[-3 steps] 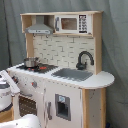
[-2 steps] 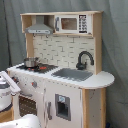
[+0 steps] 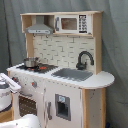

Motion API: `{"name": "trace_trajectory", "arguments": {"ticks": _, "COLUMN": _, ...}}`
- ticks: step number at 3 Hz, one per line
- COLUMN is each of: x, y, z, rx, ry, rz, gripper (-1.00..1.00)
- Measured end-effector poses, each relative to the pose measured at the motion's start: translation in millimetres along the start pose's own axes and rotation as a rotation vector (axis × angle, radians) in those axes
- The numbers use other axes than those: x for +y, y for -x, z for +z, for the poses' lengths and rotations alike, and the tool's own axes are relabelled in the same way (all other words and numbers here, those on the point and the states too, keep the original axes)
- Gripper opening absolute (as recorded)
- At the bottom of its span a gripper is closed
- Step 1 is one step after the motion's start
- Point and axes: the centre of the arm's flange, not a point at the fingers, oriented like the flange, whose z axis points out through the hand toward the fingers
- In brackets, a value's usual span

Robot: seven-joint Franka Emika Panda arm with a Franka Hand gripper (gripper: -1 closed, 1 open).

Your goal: Play with the kitchen

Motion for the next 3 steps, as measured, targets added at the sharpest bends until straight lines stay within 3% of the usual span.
{"name": "trace_trajectory", "arguments": {"ticks": 3, "x": -0.8, "y": 0.4, "z": -0.2, "rx": -0.014, "ry": -0.008, "rz": -0.347, "gripper": -1.0}}
